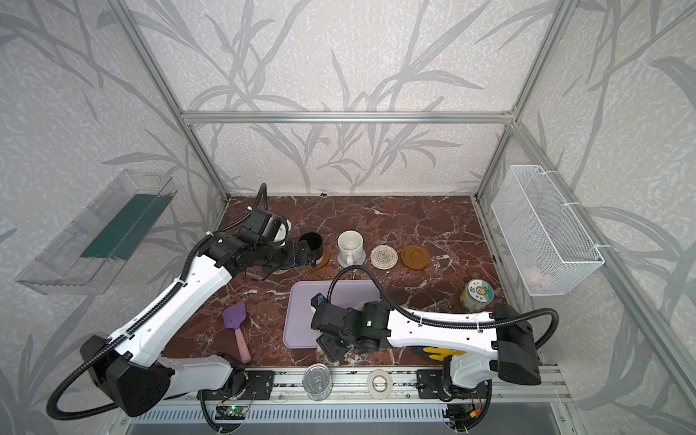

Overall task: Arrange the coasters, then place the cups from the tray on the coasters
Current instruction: 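Lower right gripper over cream drip-glazed mug rim while left gripper withdraws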

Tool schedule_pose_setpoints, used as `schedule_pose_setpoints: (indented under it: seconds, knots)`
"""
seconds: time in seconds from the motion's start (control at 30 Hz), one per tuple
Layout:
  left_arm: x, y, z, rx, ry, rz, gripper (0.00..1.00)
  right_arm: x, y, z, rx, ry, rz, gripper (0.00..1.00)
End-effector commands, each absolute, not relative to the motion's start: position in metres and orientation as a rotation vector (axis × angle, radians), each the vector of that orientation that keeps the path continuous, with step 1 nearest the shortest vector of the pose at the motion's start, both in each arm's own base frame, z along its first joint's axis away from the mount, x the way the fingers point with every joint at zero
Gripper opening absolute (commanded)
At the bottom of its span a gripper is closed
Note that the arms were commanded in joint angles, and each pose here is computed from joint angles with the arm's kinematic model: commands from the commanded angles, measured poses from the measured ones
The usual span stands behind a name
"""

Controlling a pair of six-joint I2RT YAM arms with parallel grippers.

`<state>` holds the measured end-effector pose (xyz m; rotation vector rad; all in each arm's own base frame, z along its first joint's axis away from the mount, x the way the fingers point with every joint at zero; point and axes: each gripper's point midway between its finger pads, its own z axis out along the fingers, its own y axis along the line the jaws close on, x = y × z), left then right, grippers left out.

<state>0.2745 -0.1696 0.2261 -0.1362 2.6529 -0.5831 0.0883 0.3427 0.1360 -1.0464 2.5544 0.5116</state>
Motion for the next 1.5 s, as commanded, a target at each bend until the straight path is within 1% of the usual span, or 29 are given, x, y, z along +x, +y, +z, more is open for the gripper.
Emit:
schedule_pose_setpoints:
  seconds: [0.0,0.2,0.33,0.53,0.67,1.0,1.27,1.33,1.37,1.47]
  knots:
    - [0.266,-0.168,0.221,-0.191,2.661,-0.626,0.96,0.082,0.348,0.137,-1.095,2.571,0.526,0.64]
    - [0.254,-0.166,0.205,-0.232,2.697,-0.645,0.96,0.083,0.352,0.129,-1.086,2.602,0.561,0.62]
    - [0.247,-0.163,0.196,-0.251,2.713,-0.643,0.95,0.084,0.353,0.123,-1.088,2.646,0.545,0.57]
    - [0.24,-0.159,0.188,-0.284,2.719,-0.644,0.95,0.086,0.353,0.112,-1.083,2.697,0.53,0.54]
    - [0.238,-0.159,0.18,-0.306,2.726,-0.645,0.95,0.092,0.349,0.103,-1.071,2.737,0.447,0.53]
    - [0.23,-0.151,0.157,-0.373,2.745,-0.618,0.95,0.113,0.335,0.096,-0.992,2.769,0.178,0.55]
    - [0.229,-0.14,0.152,-0.39,2.74,-0.539,0.94,0.133,0.326,0.098,-0.879,2.778,0.113,0.57]
    - [0.229,-0.138,0.154,-0.384,2.736,-0.531,0.94,0.136,0.331,0.103,-0.876,2.762,0.131,0.58]
    - [0.229,-0.138,0.154,-0.381,2.736,-0.525,0.94,0.136,0.333,0.095,-0.892,2.773,0.107,0.58]
    - [0.229,-0.137,0.15,-0.39,2.735,-0.523,0.94,0.136,0.344,0.097,-0.932,2.76,0.148,0.6]
